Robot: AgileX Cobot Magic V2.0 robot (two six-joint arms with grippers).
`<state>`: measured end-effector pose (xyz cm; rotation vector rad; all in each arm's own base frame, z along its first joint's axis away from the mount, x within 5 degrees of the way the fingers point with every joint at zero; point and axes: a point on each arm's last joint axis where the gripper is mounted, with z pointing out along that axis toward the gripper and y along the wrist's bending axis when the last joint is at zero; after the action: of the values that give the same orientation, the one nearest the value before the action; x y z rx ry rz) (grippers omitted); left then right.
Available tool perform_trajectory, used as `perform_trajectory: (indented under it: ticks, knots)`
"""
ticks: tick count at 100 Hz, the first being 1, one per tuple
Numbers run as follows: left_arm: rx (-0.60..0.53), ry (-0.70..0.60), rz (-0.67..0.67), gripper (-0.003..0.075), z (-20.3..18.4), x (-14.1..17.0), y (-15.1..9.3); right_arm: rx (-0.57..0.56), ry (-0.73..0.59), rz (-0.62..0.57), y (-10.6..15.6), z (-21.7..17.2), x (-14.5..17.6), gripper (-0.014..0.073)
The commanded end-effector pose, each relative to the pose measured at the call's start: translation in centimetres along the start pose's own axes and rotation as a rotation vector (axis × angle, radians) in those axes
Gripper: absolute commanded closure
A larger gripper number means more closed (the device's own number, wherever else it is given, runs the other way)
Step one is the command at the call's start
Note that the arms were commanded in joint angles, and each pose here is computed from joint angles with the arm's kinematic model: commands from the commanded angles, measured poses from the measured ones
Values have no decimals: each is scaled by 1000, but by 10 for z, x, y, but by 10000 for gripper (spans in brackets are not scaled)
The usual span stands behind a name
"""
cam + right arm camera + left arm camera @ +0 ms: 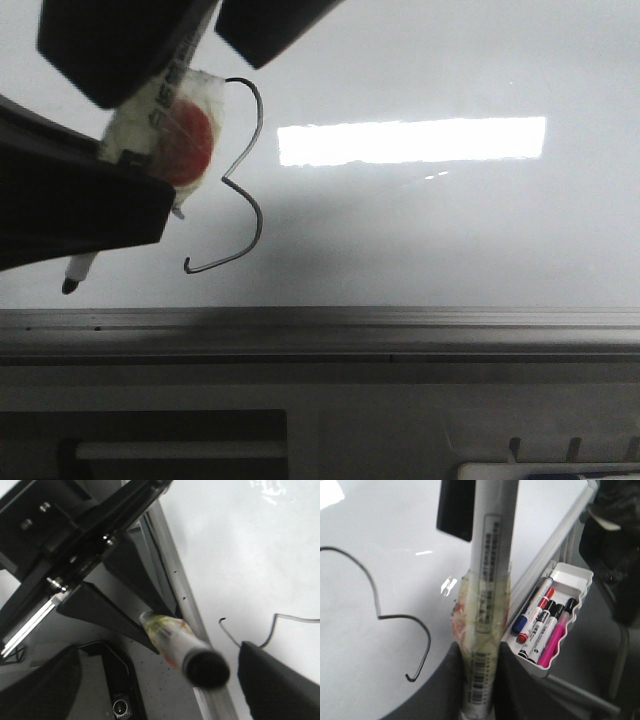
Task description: Write number 3 on whiteboard
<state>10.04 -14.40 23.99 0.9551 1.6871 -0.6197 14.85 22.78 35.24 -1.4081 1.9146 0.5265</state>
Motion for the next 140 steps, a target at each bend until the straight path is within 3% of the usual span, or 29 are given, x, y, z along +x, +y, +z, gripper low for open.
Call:
perform_trajectory:
  ticks: [1, 16, 31, 57, 105, 114, 129, 140]
  knots:
    - [-57, -112, -224, 741, -1, -18, 8, 95, -165, 1, -11, -28, -16, -67]
    - [-188, -119, -526, 741, -1, -14, 28, 151, -234, 14, -18, -49, -17, -10]
    - [-280, -90, -643, 741, 0, -6, 43, 162, -267, 10, -16, -61, -18, 36]
    - [-312, -7, -670, 741, 12, 4, 48, 158, -275, 17, -15, -61, -18, 50]
    - [-318, -37, -666, 736, 17, -4, 51, 139, -275, 43, -14, -61, -18, 50]
    - [-319, -41, -665, 660, 17, -4, 51, 139, -275, 43, -14, -61, -18, 50]
    - [-321, -50, -664, 391, 17, -5, 52, 137, -273, 44, -14, -61, -18, 50]
    - [-325, -62, -662, 321, 17, -6, 52, 137, -273, 44, -14, -61, -18, 50]
